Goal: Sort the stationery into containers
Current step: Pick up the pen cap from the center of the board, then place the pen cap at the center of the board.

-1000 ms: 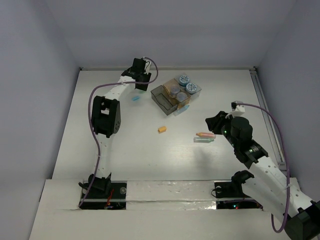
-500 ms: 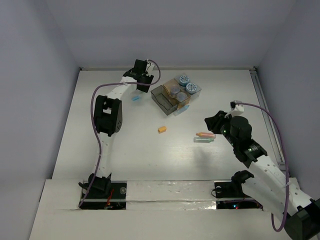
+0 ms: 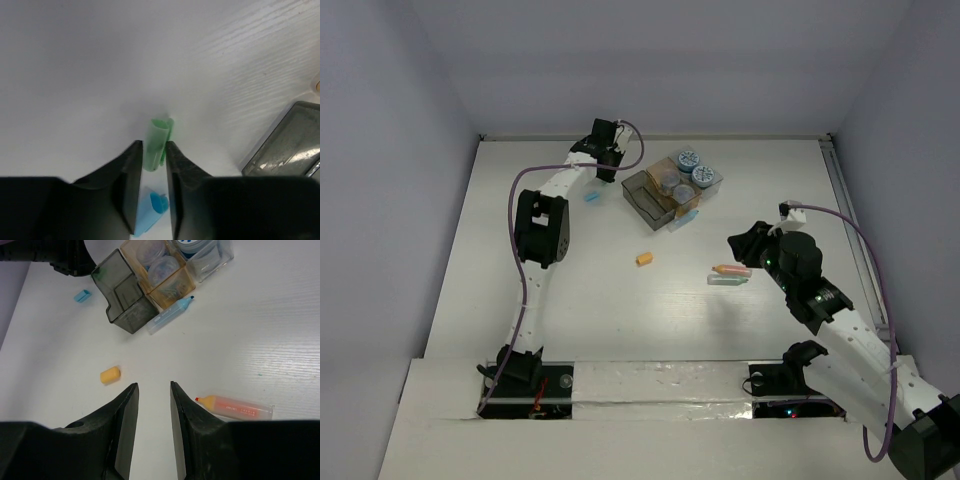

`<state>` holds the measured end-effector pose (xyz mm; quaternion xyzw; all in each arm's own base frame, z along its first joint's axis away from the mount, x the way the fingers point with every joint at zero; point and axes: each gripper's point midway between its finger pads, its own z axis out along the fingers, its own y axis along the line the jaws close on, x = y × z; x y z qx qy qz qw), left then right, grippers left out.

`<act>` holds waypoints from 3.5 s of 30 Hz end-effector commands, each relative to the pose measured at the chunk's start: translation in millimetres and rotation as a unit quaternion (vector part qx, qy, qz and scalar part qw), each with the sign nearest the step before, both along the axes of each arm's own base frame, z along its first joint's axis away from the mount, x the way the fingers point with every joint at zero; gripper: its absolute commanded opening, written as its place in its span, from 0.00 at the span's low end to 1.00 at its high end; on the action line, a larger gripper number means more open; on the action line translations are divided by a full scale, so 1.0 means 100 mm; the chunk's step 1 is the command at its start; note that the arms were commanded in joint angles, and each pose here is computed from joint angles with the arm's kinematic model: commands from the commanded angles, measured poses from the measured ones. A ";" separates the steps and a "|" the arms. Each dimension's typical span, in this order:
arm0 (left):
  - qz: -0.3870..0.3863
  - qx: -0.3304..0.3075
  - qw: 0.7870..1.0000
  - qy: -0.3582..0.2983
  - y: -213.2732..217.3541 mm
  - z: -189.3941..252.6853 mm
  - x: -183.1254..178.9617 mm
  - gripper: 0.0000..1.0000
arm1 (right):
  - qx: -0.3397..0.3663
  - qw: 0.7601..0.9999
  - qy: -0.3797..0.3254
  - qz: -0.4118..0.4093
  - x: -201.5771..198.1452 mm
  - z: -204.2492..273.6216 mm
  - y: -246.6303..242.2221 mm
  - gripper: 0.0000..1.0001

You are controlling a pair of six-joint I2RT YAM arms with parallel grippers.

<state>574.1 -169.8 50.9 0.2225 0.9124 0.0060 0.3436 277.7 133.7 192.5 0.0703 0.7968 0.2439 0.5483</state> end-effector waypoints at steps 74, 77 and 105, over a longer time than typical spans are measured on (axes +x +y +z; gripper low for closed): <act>-0.240 -0.066 0.955 0.164 -1.78 -0.27 -3.84 0.00 | -0.027 0.998 0.023 0.057 0.05 -0.08 0.20 0.37; -0.231 -0.055 0.961 0.144 -1.77 -0.28 -3.75 0.01 | -0.027 0.998 0.025 0.058 0.05 -0.09 0.20 0.37; -0.309 -0.109 0.943 -0.050 -2.57 0.61 -3.40 0.53 | 0.032 0.984 -0.144 -0.095 -0.40 1.25 -0.59 0.00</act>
